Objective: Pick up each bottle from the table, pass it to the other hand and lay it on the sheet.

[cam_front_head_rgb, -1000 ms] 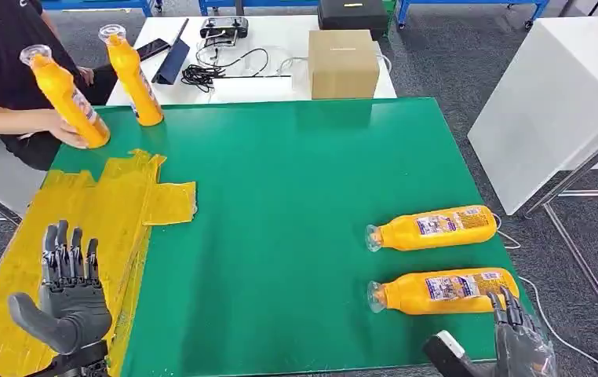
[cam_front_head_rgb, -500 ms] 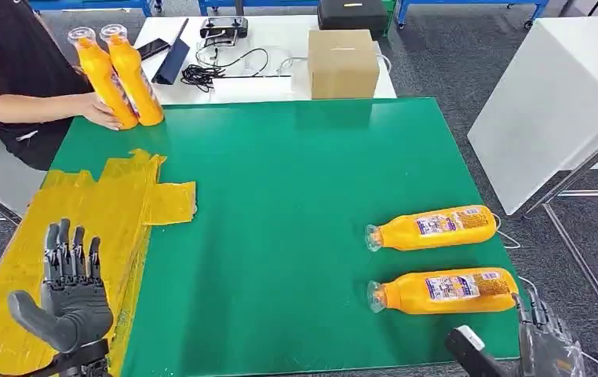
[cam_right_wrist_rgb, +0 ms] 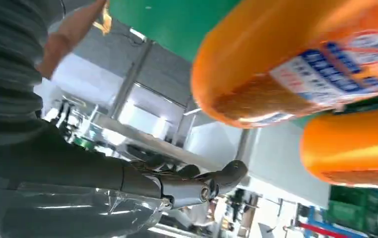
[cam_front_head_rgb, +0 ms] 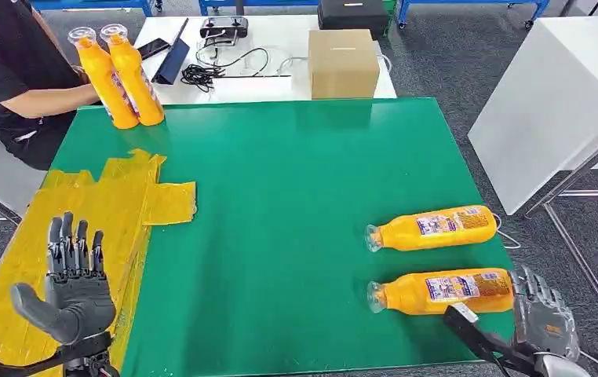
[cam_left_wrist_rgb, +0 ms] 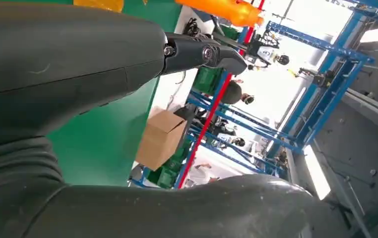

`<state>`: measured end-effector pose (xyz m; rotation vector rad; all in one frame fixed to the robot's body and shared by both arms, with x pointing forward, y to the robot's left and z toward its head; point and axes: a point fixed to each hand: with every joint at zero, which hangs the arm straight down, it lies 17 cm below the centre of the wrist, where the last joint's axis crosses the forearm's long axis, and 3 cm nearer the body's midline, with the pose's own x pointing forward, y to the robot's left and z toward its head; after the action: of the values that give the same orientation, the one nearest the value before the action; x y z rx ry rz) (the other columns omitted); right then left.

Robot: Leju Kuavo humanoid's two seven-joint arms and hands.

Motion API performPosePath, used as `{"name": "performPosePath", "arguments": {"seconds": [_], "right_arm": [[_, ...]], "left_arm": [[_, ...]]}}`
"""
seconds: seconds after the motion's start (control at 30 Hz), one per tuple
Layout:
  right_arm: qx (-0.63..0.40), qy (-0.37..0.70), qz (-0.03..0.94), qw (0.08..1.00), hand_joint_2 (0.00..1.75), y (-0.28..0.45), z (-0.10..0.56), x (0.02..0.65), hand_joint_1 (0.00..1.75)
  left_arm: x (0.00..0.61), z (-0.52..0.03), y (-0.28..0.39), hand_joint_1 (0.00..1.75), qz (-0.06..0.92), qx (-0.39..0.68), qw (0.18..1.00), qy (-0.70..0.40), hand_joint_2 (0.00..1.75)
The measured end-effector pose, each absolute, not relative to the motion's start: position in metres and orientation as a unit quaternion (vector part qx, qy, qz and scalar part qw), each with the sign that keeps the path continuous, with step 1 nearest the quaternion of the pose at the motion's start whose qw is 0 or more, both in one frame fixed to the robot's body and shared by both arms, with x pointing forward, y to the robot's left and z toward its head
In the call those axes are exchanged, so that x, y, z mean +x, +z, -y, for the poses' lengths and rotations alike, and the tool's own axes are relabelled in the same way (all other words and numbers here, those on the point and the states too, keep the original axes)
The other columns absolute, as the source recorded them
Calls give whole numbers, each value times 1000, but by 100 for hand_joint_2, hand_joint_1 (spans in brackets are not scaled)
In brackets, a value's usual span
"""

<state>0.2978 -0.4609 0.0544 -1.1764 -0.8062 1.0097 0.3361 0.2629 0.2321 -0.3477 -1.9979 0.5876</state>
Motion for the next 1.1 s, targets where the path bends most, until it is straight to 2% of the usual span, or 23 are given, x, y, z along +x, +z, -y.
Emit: {"name": "performPosePath", "arguments": {"seconds": [0.57,1.1], "right_arm": [[-500,482,366,619,175,46,431,337,0],[-472,516,352,622,175,21,417,341,0]], "left_arm": [[338,-262,232,0,822,-146,495,243,0],[340,-263,231,0,819,-152,494,249,0]]}}
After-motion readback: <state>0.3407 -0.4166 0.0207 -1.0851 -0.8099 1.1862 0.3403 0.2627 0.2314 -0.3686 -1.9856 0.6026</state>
